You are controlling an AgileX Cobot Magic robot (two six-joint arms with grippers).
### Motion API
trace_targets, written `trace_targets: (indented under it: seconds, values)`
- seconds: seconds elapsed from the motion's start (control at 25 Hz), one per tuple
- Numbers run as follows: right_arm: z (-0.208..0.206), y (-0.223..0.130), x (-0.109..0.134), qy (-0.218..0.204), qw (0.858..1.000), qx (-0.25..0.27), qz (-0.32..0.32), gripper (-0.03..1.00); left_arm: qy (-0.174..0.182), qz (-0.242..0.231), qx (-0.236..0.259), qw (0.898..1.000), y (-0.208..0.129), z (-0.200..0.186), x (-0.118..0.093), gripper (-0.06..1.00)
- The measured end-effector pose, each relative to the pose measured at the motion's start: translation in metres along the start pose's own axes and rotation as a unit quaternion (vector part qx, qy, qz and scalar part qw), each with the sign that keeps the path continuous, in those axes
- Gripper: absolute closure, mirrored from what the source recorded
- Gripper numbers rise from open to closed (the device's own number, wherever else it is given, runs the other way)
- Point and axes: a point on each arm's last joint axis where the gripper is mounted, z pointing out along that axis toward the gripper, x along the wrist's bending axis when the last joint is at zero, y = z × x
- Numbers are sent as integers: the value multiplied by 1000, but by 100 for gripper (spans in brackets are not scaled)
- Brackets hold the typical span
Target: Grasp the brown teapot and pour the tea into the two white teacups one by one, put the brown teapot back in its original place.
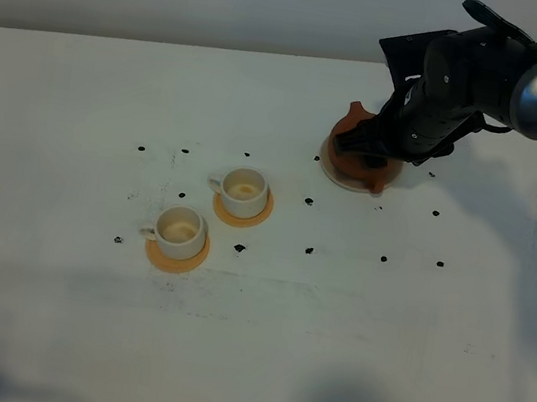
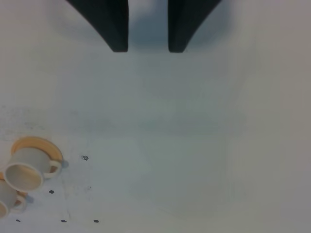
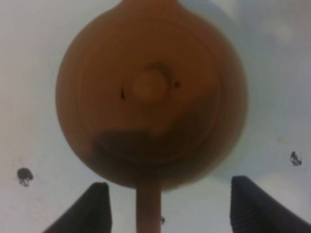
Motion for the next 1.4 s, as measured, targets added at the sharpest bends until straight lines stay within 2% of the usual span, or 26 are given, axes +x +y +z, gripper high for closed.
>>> trace_targets:
  seconds: [0.32, 1.4]
  values:
    - [15, -4, 0, 0, 1000, 19, -3, 45, 0, 0, 0, 1000, 0, 0, 0, 72]
    - [14, -4, 1, -1, 1000, 19, -8, 45, 0, 0, 0, 1000, 0, 0, 0, 72]
